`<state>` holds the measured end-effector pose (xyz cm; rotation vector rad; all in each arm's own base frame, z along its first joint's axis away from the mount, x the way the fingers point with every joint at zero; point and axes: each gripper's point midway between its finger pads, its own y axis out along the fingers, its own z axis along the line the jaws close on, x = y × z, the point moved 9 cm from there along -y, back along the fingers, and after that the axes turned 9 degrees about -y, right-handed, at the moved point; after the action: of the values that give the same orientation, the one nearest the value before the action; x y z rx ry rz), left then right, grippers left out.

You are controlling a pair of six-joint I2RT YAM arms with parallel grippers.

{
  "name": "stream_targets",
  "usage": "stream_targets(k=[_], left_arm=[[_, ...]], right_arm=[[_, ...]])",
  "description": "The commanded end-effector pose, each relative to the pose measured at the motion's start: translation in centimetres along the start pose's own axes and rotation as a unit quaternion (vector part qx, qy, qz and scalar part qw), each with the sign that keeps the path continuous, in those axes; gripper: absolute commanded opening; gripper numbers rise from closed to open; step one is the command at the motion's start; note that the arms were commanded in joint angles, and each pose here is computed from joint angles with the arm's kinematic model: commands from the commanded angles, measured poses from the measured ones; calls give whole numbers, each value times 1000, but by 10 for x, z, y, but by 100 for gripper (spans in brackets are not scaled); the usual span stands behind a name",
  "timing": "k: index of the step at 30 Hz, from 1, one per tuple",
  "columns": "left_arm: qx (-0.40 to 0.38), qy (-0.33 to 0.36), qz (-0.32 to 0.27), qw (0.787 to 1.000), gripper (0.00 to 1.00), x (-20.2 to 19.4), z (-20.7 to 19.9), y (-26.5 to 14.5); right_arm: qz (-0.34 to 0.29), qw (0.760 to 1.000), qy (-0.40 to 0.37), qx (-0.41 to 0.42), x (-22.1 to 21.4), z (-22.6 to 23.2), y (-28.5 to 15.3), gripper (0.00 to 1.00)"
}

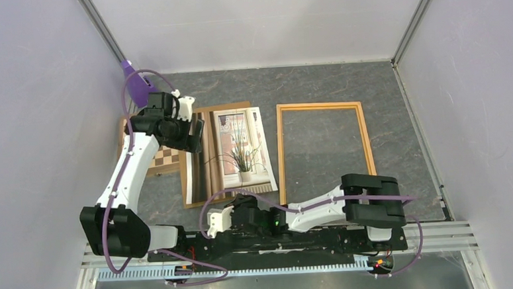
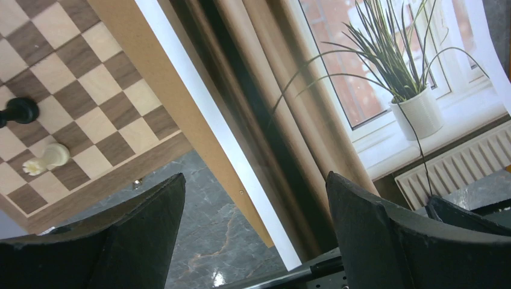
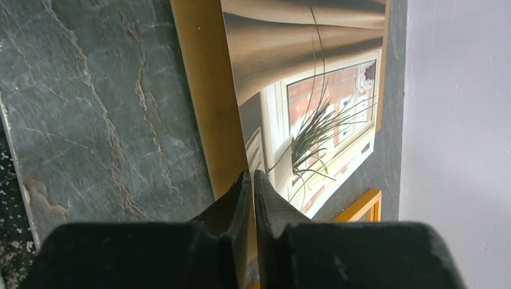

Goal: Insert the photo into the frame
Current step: Pick up the photo at the center of the board.

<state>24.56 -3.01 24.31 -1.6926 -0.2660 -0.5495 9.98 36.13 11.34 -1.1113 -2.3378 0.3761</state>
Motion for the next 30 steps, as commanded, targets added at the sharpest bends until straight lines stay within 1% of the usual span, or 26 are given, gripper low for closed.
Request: stream_targets(k=[1, 5, 6, 9, 13, 19, 24, 30], left_arm=[[24, 4, -51, 998, 92, 21, 4, -22], [36, -1, -93, 995, 92, 41, 6, -41], [36, 0, -104, 994, 93, 46, 6, -47], [34, 10, -139, 990, 93, 58, 4, -64], [37, 25, -190, 981, 94, 73, 5, -85], [32, 72, -239, 968, 94, 94, 9, -122], [9, 131, -248, 960, 95, 99, 5, -141], [-64, 204, -212, 954, 95, 78, -4, -135]], right_arm=[[-16, 998, 54, -9, 12, -38, -11, 6], [-19, 996, 83, -6, 12, -74, -18, 0], [-28, 995, 92, -5, 14, -85, -22, 0], [-27, 994, 108, 0, 12, -115, -32, 0], [-26, 992, 126, -18, 5, -151, -49, 0], [-32, 986, 157, -42, -6, -204, -75, 0], [-45, 981, 178, -57, -8, -249, -96, 0], [-44, 978, 194, -66, -17, -272, -104, 0]])
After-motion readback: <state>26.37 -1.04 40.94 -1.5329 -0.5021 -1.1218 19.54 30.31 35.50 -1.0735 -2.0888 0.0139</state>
